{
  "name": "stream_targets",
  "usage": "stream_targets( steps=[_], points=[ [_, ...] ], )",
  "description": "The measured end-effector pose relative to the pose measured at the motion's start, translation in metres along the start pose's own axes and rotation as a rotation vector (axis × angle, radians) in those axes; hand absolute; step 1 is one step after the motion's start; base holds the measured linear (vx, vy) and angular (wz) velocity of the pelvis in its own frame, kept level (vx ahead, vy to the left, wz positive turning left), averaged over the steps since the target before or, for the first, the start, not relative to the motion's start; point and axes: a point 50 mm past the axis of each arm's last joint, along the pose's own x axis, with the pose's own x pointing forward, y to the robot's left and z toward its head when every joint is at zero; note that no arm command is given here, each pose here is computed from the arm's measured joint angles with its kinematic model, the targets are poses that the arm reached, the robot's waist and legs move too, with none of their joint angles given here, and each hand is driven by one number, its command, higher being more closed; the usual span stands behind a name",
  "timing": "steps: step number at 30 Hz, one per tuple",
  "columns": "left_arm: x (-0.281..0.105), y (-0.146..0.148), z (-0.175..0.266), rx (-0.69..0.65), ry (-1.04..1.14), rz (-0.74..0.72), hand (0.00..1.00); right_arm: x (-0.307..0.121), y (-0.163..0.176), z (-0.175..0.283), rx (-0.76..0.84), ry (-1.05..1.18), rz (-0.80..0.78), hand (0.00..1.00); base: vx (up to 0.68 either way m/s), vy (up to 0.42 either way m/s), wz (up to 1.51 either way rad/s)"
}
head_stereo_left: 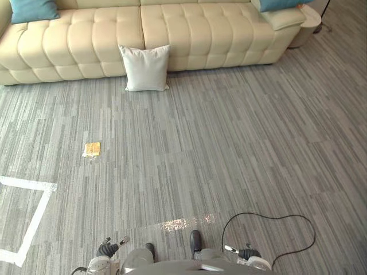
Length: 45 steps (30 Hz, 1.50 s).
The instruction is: Pick up cushions and gather them together orderly.
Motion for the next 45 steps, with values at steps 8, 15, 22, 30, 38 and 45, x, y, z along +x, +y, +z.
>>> stream_targets(
  steps=[8, 15, 22, 30, 38, 45],
  points=[
    [0.001, 0.004, 0.004, -0.042, -0.004, 0.028, 0.00, -0.004, 0.003, 0.007, 0.049, -0.063, 0.002, 0.00, 0.22, 0.089, 0.33],
    [0.002, -0.028, 0.020, -0.057, -0.036, -0.052, 0.00, -0.005, 0.001, -0.003, 0.054, -0.030, -0.004, 0.00, 0.55, -0.123, 0.42],
    [0.000, -0.052, 0.037, -0.110, -0.089, -0.099, 0.00, -0.005, -0.001, 0.011, 0.085, -0.081, -0.015, 0.00, 0.50, -0.247, 0.26],
    [0.000, -0.041, 0.055, -0.200, -0.165, -0.056, 0.00, -0.007, -0.009, -0.001, 0.081, -0.059, -0.033, 0.00, 0.36, -0.051, -0.16],
    [0.000, -0.035, 0.057, -0.188, -0.186, -0.039, 0.00, -0.007, 0.006, 0.005, 0.095, -0.069, 0.005, 0.00, 0.46, 0.194, -0.47],
    [0.004, -0.019, 0.047, -0.133, -0.148, -0.012, 0.00, -0.012, 0.036, -0.004, 0.139, -0.033, 0.071, 0.00, 0.53, 0.326, -0.20]
  ],
)
